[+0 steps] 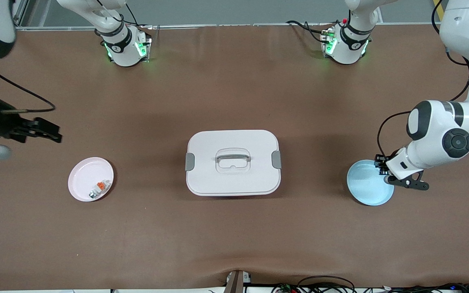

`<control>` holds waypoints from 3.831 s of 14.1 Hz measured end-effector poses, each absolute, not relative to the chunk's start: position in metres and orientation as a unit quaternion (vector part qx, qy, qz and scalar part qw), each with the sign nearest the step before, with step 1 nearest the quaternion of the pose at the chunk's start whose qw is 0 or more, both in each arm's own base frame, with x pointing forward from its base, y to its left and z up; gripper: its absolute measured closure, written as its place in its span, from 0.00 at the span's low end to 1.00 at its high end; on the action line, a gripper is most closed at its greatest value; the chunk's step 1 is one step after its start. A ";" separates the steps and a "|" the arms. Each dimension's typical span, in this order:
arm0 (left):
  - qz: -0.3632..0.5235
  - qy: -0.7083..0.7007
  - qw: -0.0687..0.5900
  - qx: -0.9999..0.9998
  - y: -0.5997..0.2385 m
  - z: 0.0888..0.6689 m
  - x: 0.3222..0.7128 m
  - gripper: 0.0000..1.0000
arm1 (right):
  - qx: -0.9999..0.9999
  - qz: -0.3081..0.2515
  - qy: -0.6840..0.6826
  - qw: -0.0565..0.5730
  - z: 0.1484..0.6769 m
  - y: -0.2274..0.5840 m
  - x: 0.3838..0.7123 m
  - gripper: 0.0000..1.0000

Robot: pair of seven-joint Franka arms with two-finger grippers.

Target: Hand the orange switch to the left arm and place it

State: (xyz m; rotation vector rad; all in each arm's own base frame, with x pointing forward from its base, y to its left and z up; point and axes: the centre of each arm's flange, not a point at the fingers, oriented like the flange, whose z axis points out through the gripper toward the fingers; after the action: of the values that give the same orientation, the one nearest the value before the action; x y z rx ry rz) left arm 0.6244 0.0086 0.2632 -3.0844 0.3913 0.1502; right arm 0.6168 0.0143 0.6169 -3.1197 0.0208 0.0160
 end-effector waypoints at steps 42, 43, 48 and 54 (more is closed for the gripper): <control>0.016 -0.019 0.007 -1.000 0.020 0.665 0.534 0.00 | -1.000 0.006 0.020 -0.008 0.628 -0.030 0.565 0.00; 0.020 -0.030 0.008 -0.999 0.014 0.661 0.531 0.00 | -1.000 0.006 0.020 -0.008 0.628 -0.030 0.565 0.00; 0.008 -0.035 0.008 -0.999 0.003 0.647 0.515 0.00 | -1.000 0.006 0.019 -0.007 0.628 -0.029 0.565 0.00; -0.003 -0.032 0.006 -0.999 -0.013 0.651 0.511 0.00 | -1.000 0.007 0.014 -0.007 0.628 -0.023 0.565 0.00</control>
State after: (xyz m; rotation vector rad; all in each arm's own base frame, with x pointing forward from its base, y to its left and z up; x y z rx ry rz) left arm 0.5114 -0.0130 0.6512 -3.1285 -0.0998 -0.0092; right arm 0.5648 -0.0232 0.6278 -3.1552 0.0427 0.0220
